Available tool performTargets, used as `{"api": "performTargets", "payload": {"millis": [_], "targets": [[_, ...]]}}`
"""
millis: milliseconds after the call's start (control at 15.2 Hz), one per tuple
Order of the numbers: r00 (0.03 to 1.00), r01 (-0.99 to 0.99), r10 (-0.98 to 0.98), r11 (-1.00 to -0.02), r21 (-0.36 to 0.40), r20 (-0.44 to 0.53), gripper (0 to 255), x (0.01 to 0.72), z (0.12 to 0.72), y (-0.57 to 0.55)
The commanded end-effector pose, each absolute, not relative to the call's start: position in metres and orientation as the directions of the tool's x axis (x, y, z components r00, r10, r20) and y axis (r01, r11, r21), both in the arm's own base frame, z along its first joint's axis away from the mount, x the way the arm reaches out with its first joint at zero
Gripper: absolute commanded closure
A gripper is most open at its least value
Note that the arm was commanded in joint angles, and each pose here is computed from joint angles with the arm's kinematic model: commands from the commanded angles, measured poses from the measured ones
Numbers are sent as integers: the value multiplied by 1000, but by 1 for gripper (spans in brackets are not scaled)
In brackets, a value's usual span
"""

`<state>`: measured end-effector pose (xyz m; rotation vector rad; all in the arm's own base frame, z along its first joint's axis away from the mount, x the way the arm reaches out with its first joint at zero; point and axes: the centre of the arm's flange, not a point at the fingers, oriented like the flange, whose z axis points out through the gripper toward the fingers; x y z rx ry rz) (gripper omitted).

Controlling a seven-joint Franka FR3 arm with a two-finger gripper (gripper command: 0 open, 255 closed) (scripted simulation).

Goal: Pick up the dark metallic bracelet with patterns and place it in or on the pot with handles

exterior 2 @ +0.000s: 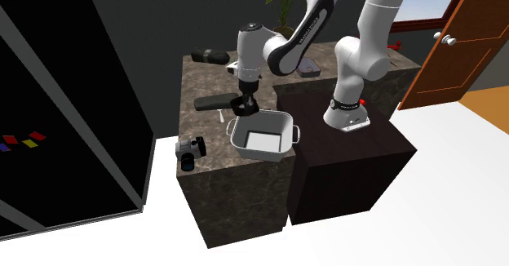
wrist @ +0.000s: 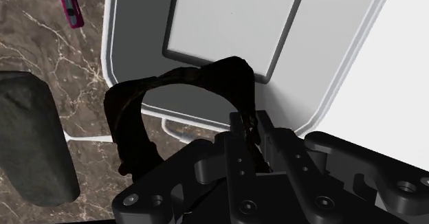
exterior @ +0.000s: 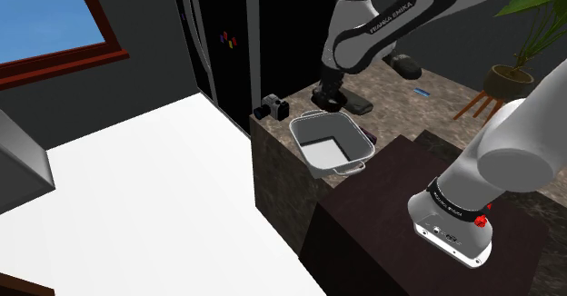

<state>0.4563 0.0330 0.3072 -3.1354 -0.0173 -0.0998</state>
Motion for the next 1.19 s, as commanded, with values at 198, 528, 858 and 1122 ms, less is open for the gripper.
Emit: {"api": "performTargets", "payload": {"millis": [198, 528, 858, 1122], "targets": [[998, 10, 10, -1000, -4, 64, 255, 403, 306, 68], [998, 10, 10, -1000, -4, 64, 255, 383, 291, 81], [998, 10, 10, -1000, -4, 64, 255, 383, 264, 81], [998, 10, 10, -1000, -4, 64, 255, 383, 243, 81]]}}
